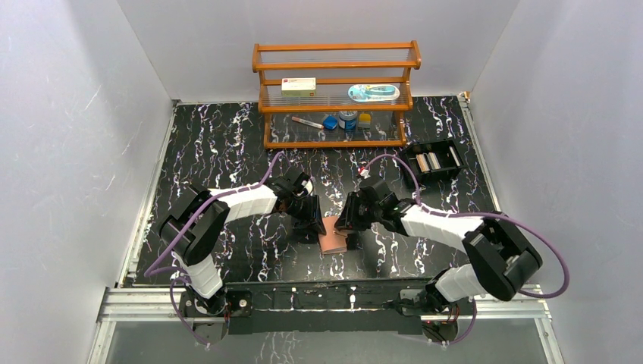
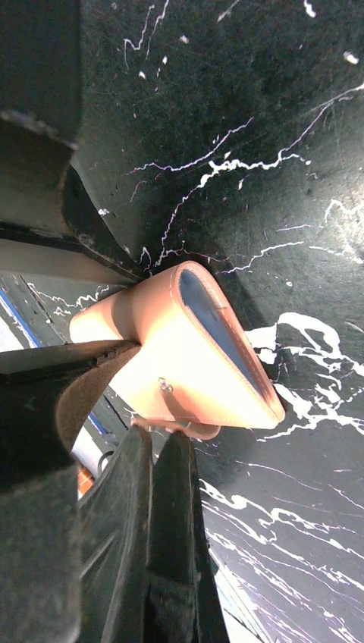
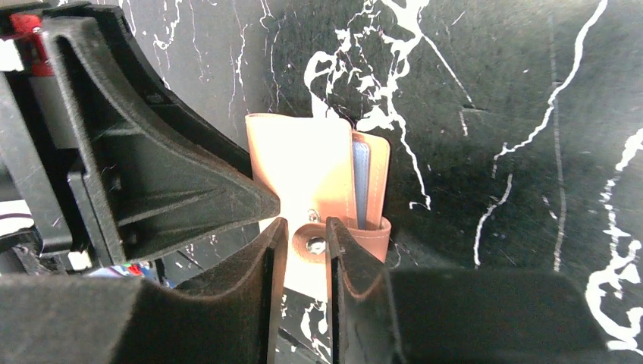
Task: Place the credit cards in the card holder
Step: Close the card holder at the center of the board.
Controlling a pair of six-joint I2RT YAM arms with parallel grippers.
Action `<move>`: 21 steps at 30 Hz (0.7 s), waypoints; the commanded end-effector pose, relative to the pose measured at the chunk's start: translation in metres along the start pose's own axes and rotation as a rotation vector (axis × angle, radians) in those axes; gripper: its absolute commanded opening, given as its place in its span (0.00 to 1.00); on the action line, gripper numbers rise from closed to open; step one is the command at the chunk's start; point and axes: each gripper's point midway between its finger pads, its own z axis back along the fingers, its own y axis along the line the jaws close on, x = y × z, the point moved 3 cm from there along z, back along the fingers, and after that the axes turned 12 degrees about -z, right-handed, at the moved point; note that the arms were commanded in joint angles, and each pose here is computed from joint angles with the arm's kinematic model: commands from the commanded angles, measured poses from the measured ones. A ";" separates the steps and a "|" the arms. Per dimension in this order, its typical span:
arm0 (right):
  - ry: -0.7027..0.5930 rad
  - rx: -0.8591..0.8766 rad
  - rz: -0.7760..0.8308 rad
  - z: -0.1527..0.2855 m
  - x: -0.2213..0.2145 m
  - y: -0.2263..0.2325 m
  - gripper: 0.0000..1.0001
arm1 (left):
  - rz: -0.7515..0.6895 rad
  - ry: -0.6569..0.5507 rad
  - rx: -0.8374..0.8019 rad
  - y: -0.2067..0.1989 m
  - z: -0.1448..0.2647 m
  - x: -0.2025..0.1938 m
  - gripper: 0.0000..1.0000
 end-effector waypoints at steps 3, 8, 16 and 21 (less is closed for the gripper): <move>-0.035 -0.004 0.063 0.017 0.006 0.007 0.35 | -0.025 0.049 0.033 0.004 0.005 -0.010 0.31; -0.033 0.005 0.035 0.018 0.001 0.004 0.31 | -0.025 0.035 0.029 0.002 0.008 -0.008 0.31; -0.031 0.018 0.022 0.021 -0.001 0.004 0.33 | -0.010 0.046 0.031 0.004 0.005 -0.011 0.31; -0.045 -0.007 0.041 0.025 0.001 0.005 0.35 | -0.009 0.045 0.034 0.004 0.005 -0.011 0.31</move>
